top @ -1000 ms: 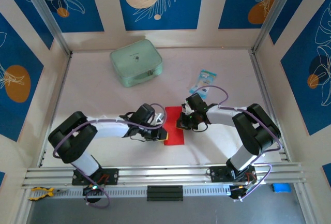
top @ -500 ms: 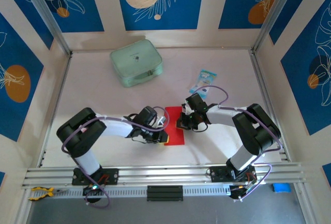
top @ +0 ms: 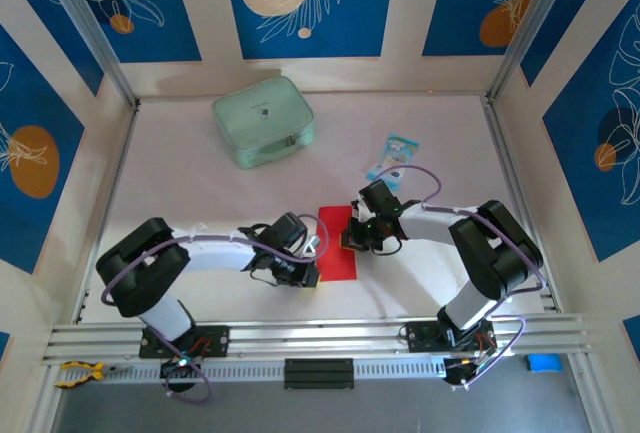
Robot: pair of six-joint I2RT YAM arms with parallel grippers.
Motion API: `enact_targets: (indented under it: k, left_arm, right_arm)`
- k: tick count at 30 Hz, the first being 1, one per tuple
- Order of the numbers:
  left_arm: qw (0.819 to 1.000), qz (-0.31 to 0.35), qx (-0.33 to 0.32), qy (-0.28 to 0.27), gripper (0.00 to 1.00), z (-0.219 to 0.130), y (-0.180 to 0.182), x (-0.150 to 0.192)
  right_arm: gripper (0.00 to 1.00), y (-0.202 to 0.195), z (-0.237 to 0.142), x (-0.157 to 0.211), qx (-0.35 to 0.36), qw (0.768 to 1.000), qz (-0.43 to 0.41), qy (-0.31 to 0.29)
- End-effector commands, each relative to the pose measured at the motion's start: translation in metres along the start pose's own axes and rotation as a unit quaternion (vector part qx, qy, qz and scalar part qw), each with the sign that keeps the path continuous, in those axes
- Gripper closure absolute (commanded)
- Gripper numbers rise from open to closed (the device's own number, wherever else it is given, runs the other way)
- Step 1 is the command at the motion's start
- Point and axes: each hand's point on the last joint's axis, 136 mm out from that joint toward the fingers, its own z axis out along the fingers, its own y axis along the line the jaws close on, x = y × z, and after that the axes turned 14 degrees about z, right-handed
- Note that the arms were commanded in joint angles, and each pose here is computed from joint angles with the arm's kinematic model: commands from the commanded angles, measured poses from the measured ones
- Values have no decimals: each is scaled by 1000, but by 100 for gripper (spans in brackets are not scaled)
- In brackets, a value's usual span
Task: Fold a paper plane with a square sheet of paper (pick it up from the middle)
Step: First fold the square sheet of paper in half at the center of the table.
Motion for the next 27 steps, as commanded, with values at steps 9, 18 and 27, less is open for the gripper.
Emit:
enact_targets:
  k: [9,18,27]
  left_arm:
    - [994,3,-24,-106,87,-49,-2,-74]
    - [992,-10,2,-126,88,-34,17,-131]
    - [992,-14,44,-117,87,-16,33,-137]
  right_arm:
    - [99,-41,3,18,82,996,6,31]
    - [98,-39,2,17,72,997,7,36]
    - [98,-41,1,18,73,997,14,36]
